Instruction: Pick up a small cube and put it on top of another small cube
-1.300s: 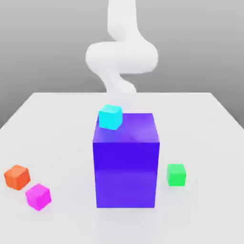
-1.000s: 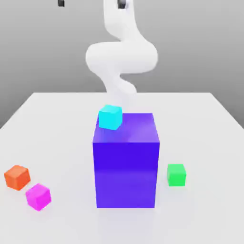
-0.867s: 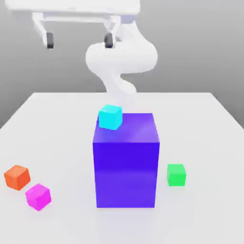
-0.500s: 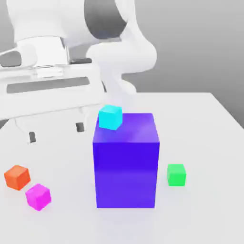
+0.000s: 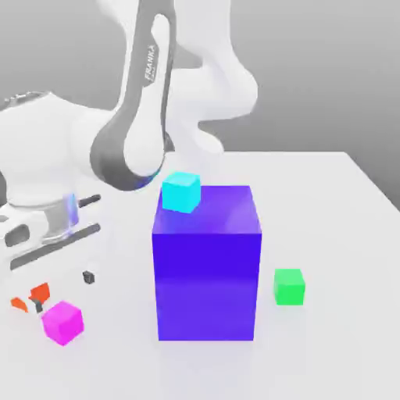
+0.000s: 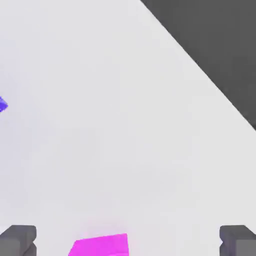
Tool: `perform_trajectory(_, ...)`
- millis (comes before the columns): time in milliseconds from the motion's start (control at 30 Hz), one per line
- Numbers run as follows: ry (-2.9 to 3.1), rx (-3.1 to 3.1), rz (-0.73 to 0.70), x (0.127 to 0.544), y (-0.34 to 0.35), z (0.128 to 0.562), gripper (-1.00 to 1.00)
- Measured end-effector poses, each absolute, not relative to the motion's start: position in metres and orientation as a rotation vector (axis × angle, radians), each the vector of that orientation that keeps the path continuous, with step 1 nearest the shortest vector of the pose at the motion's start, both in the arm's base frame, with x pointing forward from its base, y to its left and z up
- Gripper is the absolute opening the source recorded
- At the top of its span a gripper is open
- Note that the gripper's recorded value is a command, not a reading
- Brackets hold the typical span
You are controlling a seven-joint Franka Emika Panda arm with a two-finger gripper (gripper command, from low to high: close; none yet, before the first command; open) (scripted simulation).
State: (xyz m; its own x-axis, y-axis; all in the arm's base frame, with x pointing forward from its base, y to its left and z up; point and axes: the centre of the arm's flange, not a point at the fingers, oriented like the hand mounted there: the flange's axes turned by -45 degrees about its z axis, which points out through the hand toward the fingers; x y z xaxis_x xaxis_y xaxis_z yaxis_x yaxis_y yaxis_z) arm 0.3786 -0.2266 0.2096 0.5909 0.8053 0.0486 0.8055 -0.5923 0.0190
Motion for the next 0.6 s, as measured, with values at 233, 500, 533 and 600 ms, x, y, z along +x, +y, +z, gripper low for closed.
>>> perform_trajectory(233, -1.501, -2.77, 0.001, 0.363, -0.241, 0.16, 0.0)
perform_trajectory(500, -1.494, -2.765, 0.0, 0.36, -0.24, 0.128, -1.0)
perform_trajectory(533, -1.494, -2.764, 0.0, 0.36, -0.24, 0.128, -1.0)
perform_trajectory(600, -1.494, -2.764, 0.0, 0.36, -0.24, 0.128, -1.0)
